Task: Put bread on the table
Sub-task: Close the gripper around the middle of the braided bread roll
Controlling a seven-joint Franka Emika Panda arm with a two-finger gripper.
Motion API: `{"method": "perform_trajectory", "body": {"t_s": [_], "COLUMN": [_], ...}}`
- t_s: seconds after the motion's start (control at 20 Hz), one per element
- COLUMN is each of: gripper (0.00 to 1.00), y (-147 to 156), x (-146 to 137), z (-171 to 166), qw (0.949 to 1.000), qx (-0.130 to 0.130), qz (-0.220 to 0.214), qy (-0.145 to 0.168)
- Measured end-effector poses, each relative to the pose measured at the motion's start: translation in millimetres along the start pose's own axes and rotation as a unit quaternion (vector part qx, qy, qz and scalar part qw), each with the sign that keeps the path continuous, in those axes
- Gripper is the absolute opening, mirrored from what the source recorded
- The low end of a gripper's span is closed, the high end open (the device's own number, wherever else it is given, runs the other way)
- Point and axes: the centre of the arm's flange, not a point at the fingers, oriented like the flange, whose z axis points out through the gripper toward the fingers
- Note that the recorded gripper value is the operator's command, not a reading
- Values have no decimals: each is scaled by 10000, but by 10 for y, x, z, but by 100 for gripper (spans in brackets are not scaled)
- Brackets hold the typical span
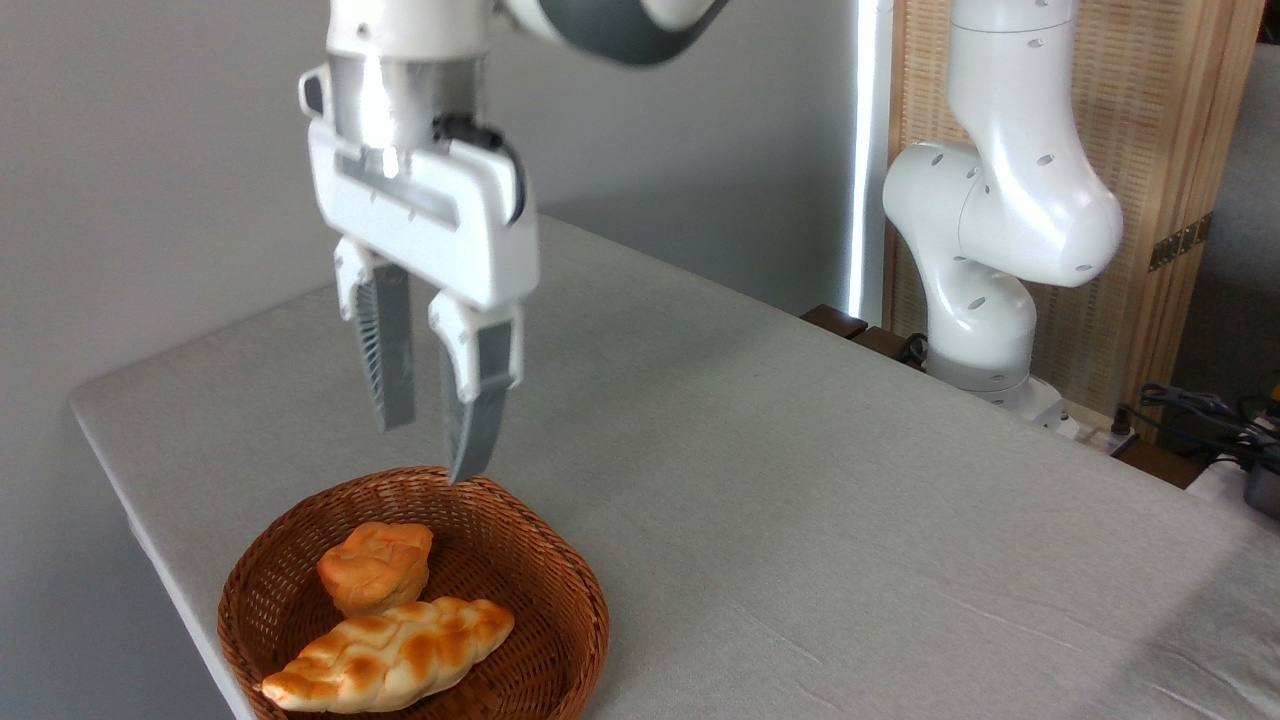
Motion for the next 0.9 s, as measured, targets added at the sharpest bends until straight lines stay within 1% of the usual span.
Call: {"method": "perform_trajectory", "body": {"t_s": [0.1,0.25,0.3,0.4,0.45,0.55,0.65,0.7,0.75,0.8,0.85,0.9], "gripper": [100,100,100,100,100,100,100,96,46,5,1,1], "y": [44,21,1,-44,-55,-53,-43,-40,-37,-35,-34,-33], "x": [114,228,231,207,185,152,142,139,137,135,134,133], "z": [249,599,737,1042,1189,1414,1543,1588,1622,1652,1673,1685], "qw": [9999,9992,9984,9953,9941,9930,9919,9907,9897,9891,9888,9885], "qx": [58,236,366,653,733,776,781,785,784,778,770,765], "qz": [85,183,332,594,663,768,945,1077,1168,1228,1264,1289], "qy": [98,276,286,401,456,447,341,285,247,220,203,196]}}
